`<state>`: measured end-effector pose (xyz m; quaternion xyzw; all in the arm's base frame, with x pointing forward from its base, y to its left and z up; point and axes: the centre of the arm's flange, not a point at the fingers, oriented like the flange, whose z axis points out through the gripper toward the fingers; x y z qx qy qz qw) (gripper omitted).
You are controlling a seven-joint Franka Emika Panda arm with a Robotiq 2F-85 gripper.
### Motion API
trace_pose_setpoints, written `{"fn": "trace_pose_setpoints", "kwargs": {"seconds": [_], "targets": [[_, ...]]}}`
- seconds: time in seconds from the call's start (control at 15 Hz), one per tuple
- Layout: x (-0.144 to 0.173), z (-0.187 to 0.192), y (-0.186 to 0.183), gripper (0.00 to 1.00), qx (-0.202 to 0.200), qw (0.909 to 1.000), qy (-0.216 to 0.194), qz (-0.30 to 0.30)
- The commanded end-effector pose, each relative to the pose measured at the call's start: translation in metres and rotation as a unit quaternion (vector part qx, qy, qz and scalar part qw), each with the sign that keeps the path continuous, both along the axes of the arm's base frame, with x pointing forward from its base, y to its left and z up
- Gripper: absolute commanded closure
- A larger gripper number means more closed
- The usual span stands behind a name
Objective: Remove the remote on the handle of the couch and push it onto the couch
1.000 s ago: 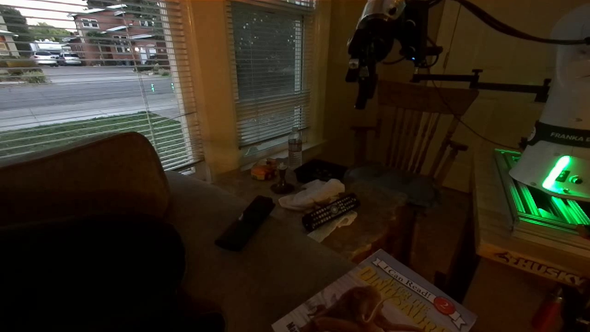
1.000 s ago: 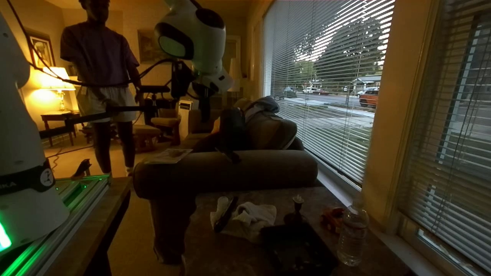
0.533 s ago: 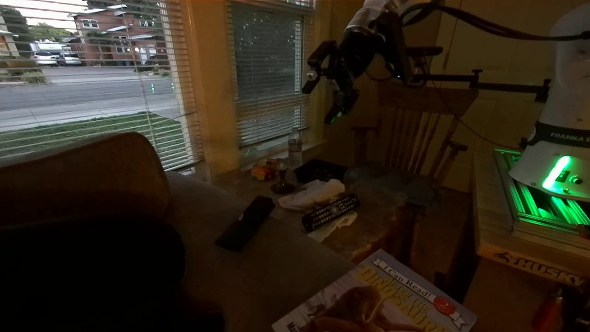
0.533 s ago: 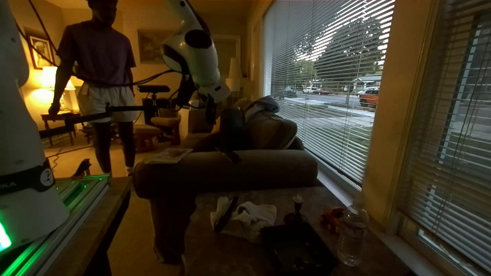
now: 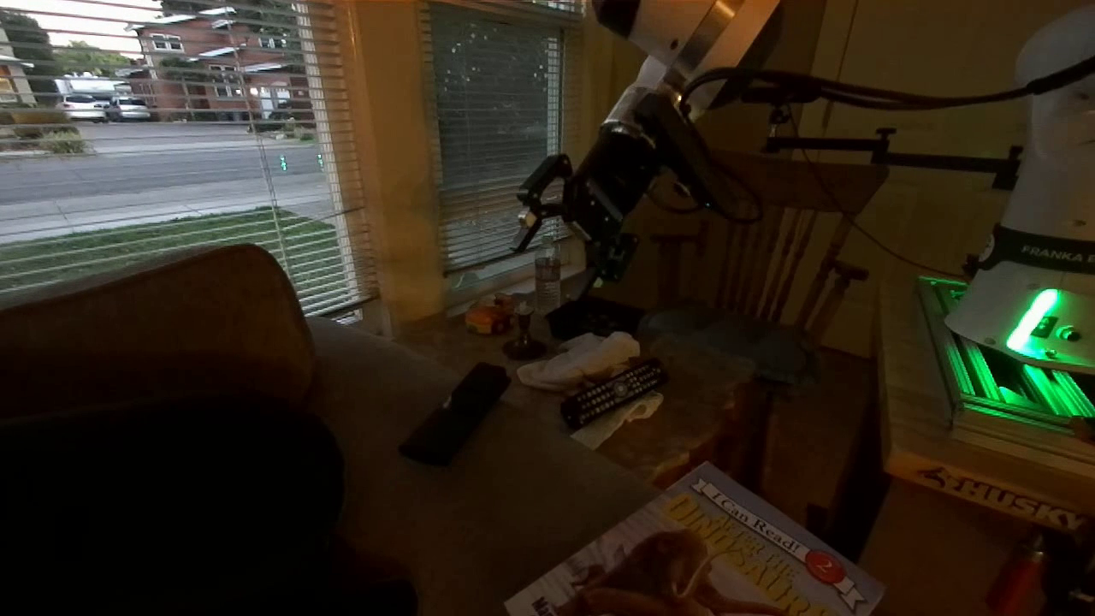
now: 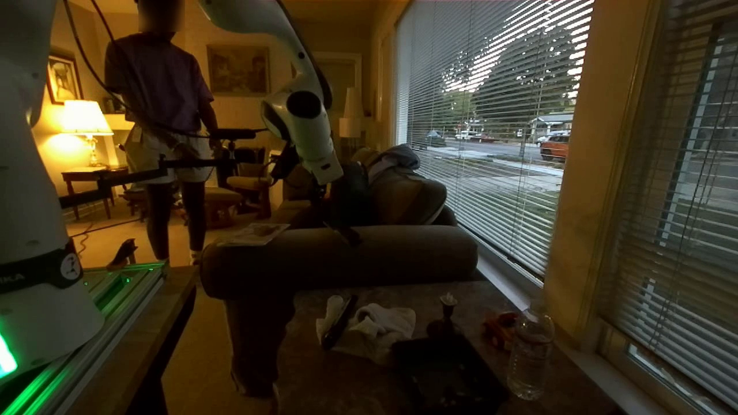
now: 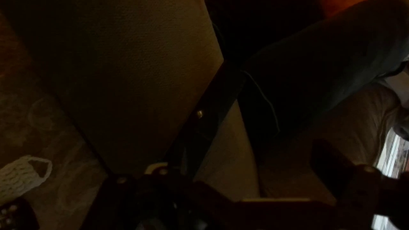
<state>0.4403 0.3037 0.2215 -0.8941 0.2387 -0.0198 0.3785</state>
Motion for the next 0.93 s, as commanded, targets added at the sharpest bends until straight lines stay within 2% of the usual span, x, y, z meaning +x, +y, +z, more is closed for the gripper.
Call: {"fn": "trace_pose_setpoints", "kwargs": {"seconds": [0.0, 0.33, 0.87], "targets": [[0.017, -0.037, 0.018, 0.0, 0.016, 0.9989, 0.021, -0.04], [0.036, -0.072, 0.027, 0.0, 0.033, 0.9957, 0.048, -0.072], [0.057, -0.11, 0.048, 0.0, 0.037, 0.9928, 0.085, -0.075]]}}
